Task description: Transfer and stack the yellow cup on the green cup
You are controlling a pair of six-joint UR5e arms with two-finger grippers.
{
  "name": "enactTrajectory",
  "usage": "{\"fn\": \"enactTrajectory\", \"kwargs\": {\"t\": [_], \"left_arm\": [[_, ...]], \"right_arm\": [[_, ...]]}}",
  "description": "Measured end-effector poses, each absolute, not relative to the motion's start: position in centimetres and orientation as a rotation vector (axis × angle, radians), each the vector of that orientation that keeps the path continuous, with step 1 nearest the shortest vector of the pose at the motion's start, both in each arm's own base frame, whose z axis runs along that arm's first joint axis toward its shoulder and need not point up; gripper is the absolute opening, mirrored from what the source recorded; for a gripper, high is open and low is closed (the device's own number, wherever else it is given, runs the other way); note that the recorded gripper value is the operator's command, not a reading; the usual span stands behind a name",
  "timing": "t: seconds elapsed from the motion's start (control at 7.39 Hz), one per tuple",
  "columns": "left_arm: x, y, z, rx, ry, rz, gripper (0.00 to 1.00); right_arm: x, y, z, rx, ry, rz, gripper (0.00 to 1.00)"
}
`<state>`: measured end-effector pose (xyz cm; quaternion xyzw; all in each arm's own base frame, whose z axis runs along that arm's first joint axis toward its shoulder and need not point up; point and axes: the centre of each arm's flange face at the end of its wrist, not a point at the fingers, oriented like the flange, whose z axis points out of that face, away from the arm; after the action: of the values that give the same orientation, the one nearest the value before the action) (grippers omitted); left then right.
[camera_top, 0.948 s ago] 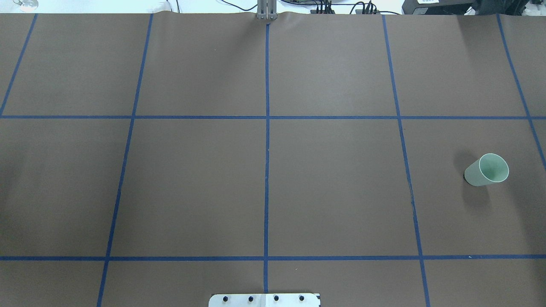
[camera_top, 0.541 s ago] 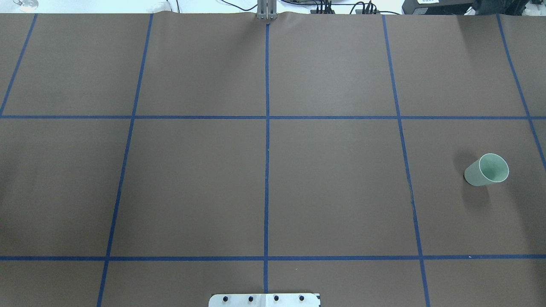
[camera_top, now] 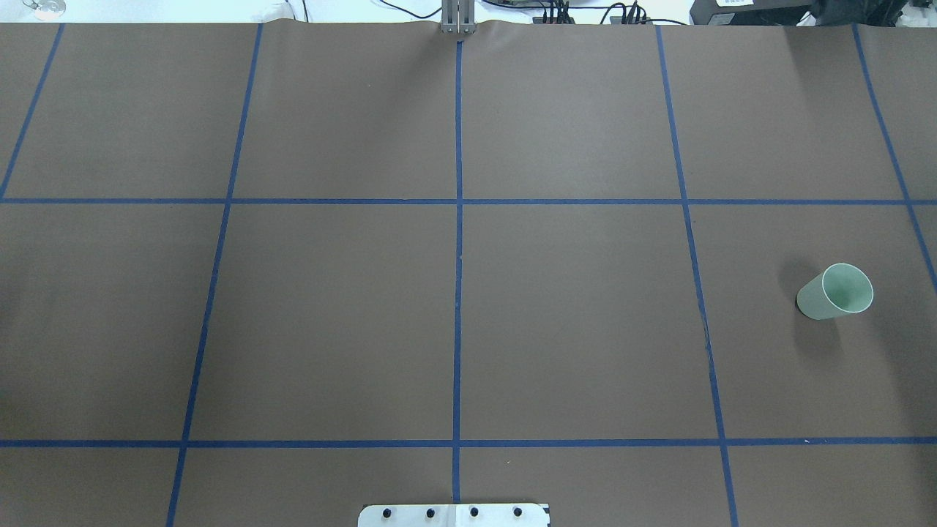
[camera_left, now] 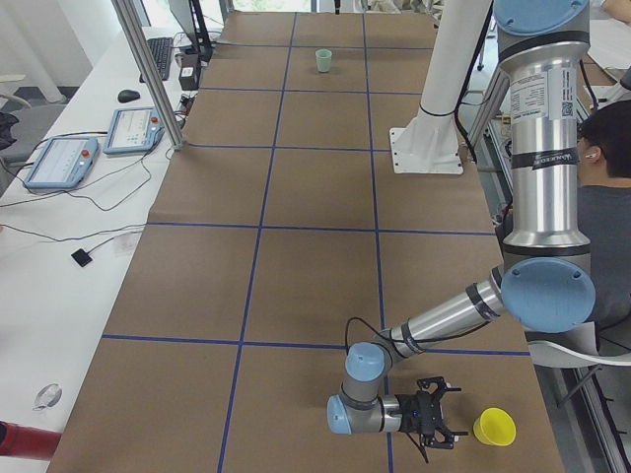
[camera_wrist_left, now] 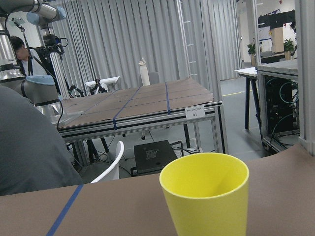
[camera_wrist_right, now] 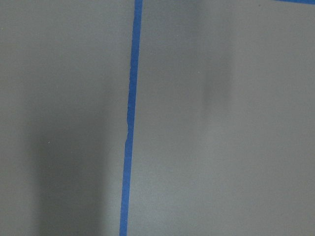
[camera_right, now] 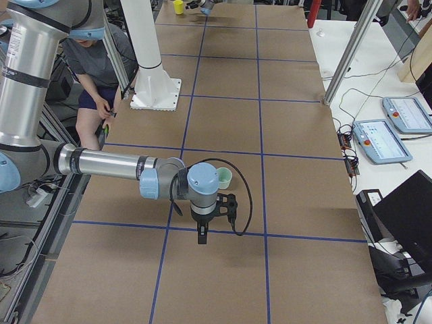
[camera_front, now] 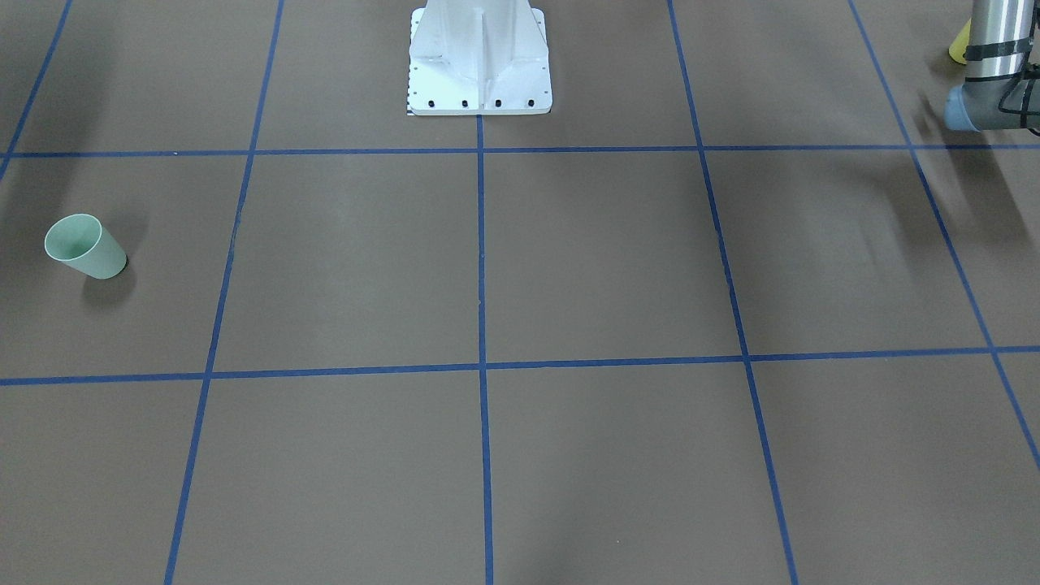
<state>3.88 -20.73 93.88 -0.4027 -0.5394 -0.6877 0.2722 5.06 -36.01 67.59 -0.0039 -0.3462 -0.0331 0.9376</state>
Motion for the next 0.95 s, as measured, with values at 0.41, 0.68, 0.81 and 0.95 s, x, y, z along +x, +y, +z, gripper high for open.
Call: {"fn": "enactTrajectory", "kwargs": {"t": [0.41, 0.68, 0.81, 0.95], "left_arm": [[3.7, -20.3, 93.9, -1.116, -1.443, -1.826, 1.0], [3.5, -19.8, 94.1, -1.126, -1.443, -1.816, 1.0], [3.3, -19.5, 94.2, -1.135, -1.441, -1.812, 1.0], [3.2, -19.2, 94.3, -1.147, -1.438, -1.809, 1.0]], "right_arm": [[5.0, -36.2, 67.5, -0.005, -0.707, -0.069, 0.99], [5.0, -36.2, 67.4, -0.005, -0.707, -0.07, 0.99], [5.0, -36.2, 67.4, -0.005, -0.707, -0.07, 0.99], [5.0, -36.2, 67.4, -0.005, -0.707, -0.07, 0.99]]}}
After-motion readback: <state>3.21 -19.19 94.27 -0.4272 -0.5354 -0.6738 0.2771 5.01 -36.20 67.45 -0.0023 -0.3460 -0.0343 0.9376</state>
